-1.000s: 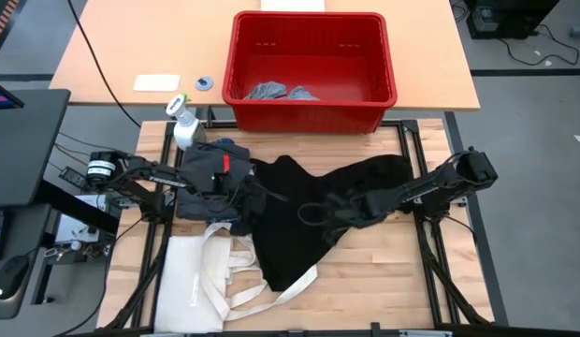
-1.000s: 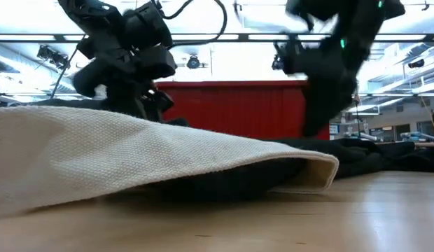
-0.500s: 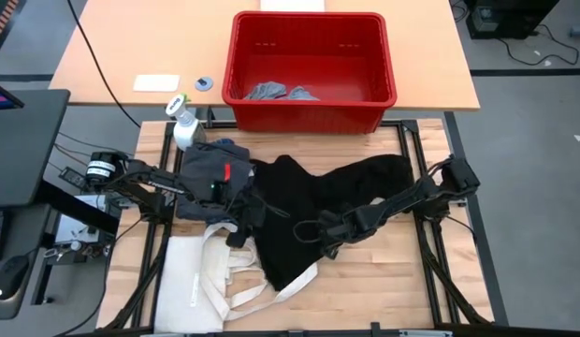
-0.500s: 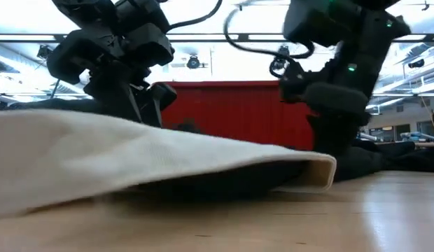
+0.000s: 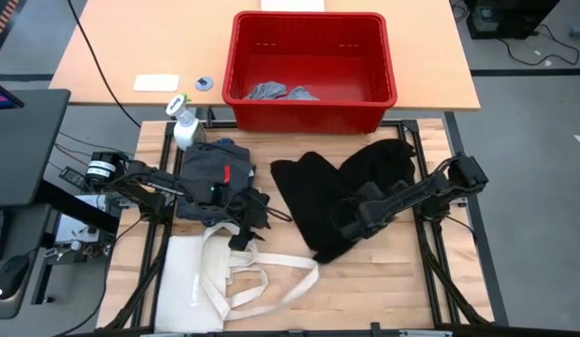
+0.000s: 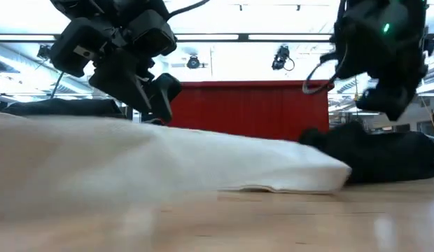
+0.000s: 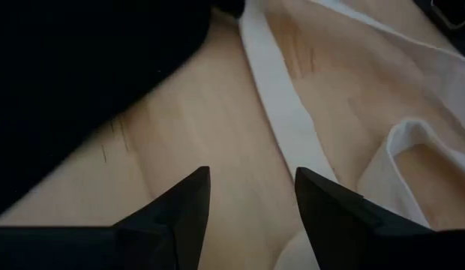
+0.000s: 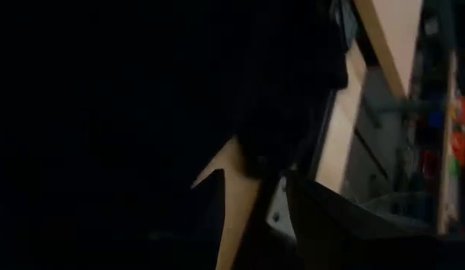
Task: Fold Laundry from Bin
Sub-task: Fold the black shirt
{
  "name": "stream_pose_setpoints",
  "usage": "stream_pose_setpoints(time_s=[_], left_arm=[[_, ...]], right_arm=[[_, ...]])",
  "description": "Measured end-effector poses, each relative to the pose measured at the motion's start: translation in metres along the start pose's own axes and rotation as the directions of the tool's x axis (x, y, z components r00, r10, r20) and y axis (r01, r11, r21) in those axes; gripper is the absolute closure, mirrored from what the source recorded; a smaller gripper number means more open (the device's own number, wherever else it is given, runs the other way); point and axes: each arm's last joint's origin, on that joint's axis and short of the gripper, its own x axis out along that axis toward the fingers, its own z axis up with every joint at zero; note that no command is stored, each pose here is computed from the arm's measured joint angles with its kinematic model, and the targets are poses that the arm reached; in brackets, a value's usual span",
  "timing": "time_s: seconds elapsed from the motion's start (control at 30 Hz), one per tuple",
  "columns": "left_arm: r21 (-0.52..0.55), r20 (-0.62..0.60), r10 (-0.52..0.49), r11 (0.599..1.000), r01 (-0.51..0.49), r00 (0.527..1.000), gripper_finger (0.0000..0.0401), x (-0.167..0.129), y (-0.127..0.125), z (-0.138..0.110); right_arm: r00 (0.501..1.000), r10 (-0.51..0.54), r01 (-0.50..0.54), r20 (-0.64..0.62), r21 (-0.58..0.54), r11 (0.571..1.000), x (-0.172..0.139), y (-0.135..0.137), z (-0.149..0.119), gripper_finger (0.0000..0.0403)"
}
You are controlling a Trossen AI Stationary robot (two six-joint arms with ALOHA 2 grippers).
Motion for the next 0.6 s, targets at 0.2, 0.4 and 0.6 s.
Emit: stream_pose_setpoints(time_s=[0.2, 0.4, 0.6], left_arm=[[-0.010, 0.060, -0.110, 0.994, 0.111, 0.992, 0.0200, 0.003, -0.004, 0.005], [-0.013, 0.211, -0.132, 0.990, 0.138, 0.968, 0.0200, 0.037, -0.027, 0.019], [-0.053, 0.237, -0.059, 0.996, 0.073, 0.970, 0.0200, 0.079, -0.044, 0.026]], right_arm=[[0.918, 0.312, -0.275, 0.243, -0.175, 0.945, -0.041, 0.023, 0.004, 0.0252], [0.790, 0.556, -0.487, 0.257, -0.285, 0.825, -0.058, 0.047, 0.007, 0.0252], [0.793, 0.572, -0.527, 0.208, -0.237, 0.816, -0.058, 0.047, -0.009, 0.0252]])
